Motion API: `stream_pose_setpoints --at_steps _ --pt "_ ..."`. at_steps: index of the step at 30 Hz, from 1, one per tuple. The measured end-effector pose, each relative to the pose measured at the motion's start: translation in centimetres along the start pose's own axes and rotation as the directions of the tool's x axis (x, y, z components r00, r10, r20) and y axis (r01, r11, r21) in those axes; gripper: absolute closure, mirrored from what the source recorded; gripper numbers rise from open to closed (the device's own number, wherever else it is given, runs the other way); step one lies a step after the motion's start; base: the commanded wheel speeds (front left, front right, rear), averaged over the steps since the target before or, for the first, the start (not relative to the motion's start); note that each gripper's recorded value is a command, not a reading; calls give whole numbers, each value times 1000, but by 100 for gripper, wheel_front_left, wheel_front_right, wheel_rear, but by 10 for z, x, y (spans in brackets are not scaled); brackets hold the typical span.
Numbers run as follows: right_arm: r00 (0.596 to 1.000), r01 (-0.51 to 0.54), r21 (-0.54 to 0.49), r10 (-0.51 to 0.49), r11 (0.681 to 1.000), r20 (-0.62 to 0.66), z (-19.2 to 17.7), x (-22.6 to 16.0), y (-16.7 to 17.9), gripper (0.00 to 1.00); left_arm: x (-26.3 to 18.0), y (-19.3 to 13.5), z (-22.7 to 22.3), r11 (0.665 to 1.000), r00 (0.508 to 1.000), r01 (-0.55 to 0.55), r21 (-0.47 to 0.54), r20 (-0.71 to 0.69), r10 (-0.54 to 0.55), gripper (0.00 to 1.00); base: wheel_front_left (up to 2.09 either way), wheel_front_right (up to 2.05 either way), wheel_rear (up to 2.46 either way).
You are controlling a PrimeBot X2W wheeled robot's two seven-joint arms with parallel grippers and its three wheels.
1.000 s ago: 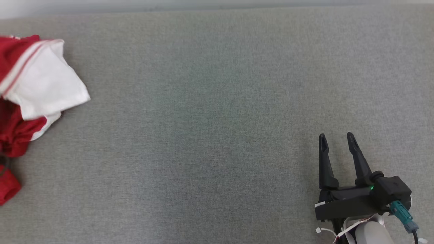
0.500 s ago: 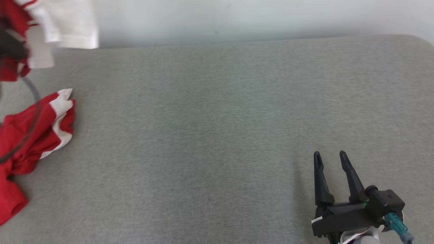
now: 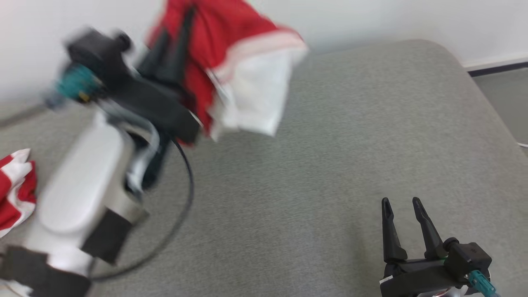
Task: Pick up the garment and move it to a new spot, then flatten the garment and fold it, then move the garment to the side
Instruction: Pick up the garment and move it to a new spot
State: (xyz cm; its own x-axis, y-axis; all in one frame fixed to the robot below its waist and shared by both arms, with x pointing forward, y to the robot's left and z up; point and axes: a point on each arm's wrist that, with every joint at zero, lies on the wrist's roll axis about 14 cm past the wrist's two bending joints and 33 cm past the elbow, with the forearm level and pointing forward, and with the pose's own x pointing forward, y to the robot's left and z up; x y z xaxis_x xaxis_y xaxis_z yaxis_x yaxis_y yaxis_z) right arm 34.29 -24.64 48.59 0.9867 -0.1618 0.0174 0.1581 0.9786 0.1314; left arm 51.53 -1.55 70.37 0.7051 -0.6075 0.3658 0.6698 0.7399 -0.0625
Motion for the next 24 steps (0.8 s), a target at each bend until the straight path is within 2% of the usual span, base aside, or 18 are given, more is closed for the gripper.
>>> stream_pose_setpoints --at_steps 5,8,11,15,17,18,24 --pt "999 32 -4 -32 999 5 3 -8 -10 0 -20 -34 -71 992 989 7 -126 -145 -25 100 0 0 0" --pt "999 40 -7 -40 999 0 2 -9 -13 0 -41 -33 -115 988 969 -39 -149 -245 1 100 0 0 0" --pt "999 41 -9 -41 999 -9 -1 -8 -12 0 -69 -30 -163 984 930 -86 -157 -367 23 100 0 0 0" --pt "999 43 -10 -43 999 -14 -3 -7 -13 0 -98 -31 -202 980 882 -118 -162 -470 29 99 0 0 0" --pt "999 39 -9 -39 999 -15 -3 -7 -12 0 -110 -37 -214 982 863 -107 -153 -504 16 8 0 0 0" --pt "999 36 -8 -36 999 -15 -3 -7 -11 0 -111 -41 -216 984 864 -99 -151 -504 9 0 0 0 0" --pt "1000 19 -5 -19 1000 0 1 -9 -6 0 -102 -59 -194 984 905 -61 -169 -426 -17 0 0 0 0"
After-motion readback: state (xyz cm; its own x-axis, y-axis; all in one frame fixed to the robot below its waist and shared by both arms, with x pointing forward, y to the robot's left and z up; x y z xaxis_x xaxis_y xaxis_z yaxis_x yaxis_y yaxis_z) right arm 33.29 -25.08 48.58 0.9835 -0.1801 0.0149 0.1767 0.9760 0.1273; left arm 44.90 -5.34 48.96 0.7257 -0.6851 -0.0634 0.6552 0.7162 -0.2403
